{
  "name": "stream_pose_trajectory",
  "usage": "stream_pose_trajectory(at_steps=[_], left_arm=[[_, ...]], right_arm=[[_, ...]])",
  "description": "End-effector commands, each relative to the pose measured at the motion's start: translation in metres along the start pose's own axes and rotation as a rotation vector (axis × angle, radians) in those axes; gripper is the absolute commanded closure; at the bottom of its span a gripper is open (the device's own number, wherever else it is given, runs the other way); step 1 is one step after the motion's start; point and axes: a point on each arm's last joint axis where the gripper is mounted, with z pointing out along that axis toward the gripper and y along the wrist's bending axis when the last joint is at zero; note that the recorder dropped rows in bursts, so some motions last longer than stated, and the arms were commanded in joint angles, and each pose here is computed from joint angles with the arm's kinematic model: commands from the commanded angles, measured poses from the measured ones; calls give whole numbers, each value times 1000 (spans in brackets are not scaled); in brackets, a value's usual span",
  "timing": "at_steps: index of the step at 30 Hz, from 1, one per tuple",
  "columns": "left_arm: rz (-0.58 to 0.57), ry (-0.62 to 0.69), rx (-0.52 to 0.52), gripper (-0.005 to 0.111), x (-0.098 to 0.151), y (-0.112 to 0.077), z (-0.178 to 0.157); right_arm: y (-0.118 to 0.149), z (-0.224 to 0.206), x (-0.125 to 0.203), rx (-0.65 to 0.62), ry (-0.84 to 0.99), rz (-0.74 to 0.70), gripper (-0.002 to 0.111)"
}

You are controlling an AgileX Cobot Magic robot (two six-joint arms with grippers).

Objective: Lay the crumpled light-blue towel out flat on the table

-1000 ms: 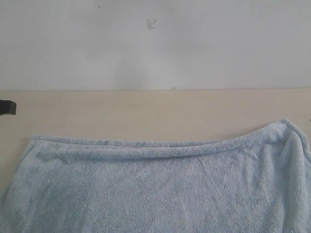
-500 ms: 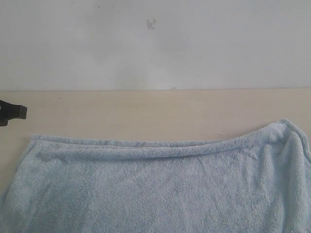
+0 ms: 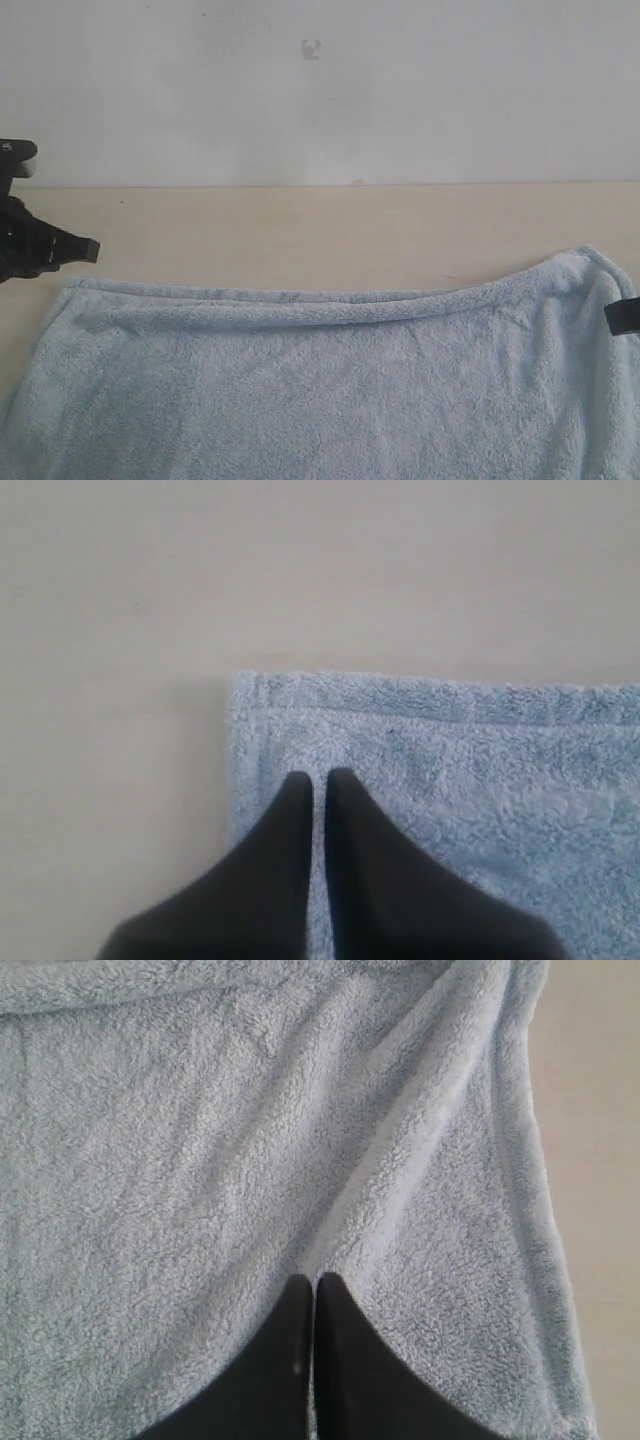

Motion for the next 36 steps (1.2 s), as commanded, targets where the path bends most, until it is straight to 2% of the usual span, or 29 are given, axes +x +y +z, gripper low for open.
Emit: stream_pose_trajectory(at_steps=[1, 8, 15, 20, 23, 29, 36], left_arm=[[5, 29, 6, 103, 0, -1, 26], [9, 72, 16, 103, 8, -4, 69], [38, 86, 14, 103, 6, -4, 84], [26, 116, 5, 103, 15, 3, 96], [-4, 107, -10, 103, 19, 17, 104], [-37, 40, -32, 103, 10, 35, 108], [6, 36, -44, 103, -10, 39, 124]], right_arm=[[0, -1, 0, 0, -15, -2, 108], [0, -1, 0, 0, -15, -9, 108], [0, -1, 0, 0, -16, -9, 108], [0, -1, 0, 0, -16, -9, 108], [0, -1, 0, -4, -19, -3, 108], [1, -1, -1, -9, -28, 0, 108], [1, -1, -1, -10, -29, -1, 108]])
